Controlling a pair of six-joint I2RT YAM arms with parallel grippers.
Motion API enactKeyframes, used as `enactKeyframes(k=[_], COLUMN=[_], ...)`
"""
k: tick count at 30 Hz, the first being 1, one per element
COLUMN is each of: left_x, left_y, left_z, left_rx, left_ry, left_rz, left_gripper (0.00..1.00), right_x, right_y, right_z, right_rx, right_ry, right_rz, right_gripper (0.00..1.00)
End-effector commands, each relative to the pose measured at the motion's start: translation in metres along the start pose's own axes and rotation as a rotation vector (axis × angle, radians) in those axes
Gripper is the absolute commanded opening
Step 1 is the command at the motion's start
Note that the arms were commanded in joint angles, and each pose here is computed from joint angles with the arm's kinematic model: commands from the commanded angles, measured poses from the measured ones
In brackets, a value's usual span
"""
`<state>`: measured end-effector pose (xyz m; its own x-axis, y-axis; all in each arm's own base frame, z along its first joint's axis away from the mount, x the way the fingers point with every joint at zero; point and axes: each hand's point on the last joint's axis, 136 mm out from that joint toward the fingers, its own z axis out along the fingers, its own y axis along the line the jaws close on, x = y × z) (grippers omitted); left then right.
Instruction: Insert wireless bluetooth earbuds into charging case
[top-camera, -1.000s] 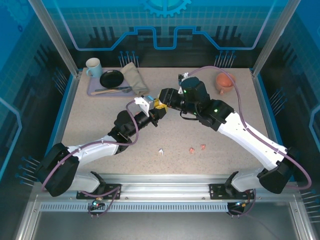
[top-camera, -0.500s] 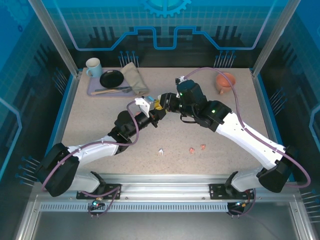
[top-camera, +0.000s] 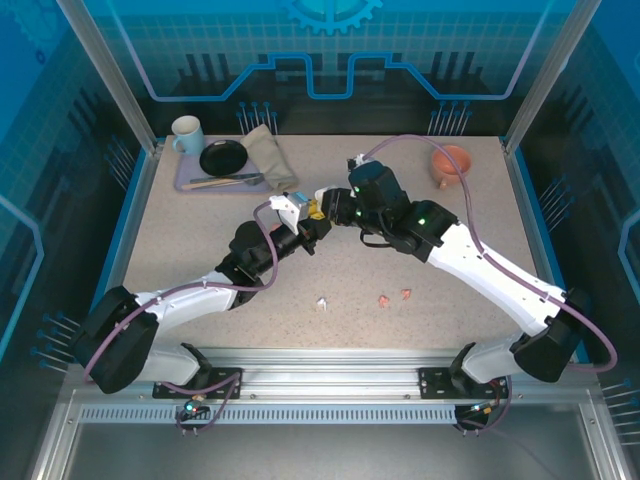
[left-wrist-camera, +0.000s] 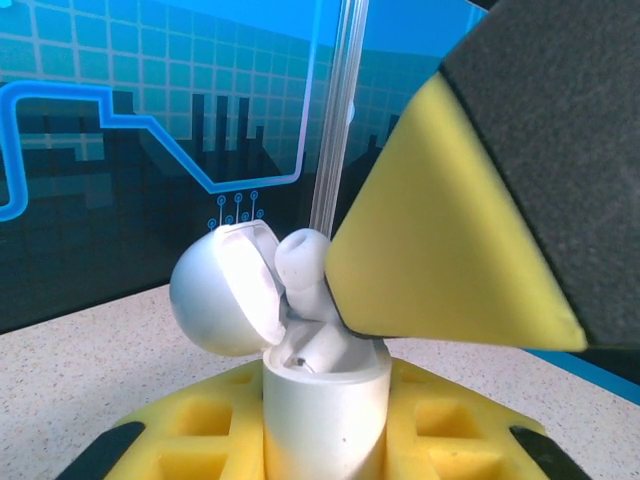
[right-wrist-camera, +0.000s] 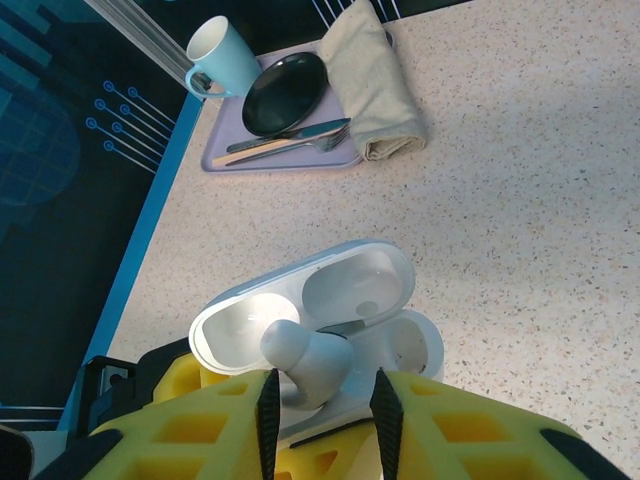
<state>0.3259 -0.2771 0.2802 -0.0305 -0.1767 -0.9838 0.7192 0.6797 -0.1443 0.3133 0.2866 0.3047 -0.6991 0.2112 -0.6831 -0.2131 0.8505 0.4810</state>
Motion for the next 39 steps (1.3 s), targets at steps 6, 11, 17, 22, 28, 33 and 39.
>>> enactKeyframes(k=[6, 11, 17, 22, 28, 33, 39], left_x=[-0.019, -0.017, -0.016, -0.015, -0.014, -0.016, -0.017], left_y=[-0.015, -0.014, -0.015, -0.015, -0.013, -0.013, -0.013], left_z=[-0.006, -0.005, -0.004, -0.006, -0.007, -0.008, -0.01], left_rx=[0.062, 0.062, 0.069, 0.064, 0.056, 0.054, 0.05], left_ry=[-0.063, -0.059, -0.054, -0.049, -0.047, -0.05, -0.051], left_rz=[0.024, 0.021, 0.017, 0.018, 0.017, 0.022, 0.025], left_gripper=[0.0, 0.0, 0.0, 0.0, 0.0, 0.0, 0.0], right_x=[-0.012, -0.016, -0.015, -0.016, -0.012, -0.004, 0.004], right_y=[0.019, 0.024, 0.026, 0.038, 0.034, 0.025, 0.014], right_z=[0.003, -0.002, 0.001, 0.0, 0.002, 0.006, 0.008], right_rx=[-0.062, -0.091, -0.1, -0.165, -0.169, -0.138, -0.104], right_ry=[-0.04, -0.057, -0.055, -0.067, -0.059, -0.041, -0.029], right_rz=[-0.039, -0.044, -0.046, -0.066, -0.065, -0.06, -0.058], right_gripper=[0.33, 0.34, 0.34, 0.34, 0.34, 0.33, 0.32])
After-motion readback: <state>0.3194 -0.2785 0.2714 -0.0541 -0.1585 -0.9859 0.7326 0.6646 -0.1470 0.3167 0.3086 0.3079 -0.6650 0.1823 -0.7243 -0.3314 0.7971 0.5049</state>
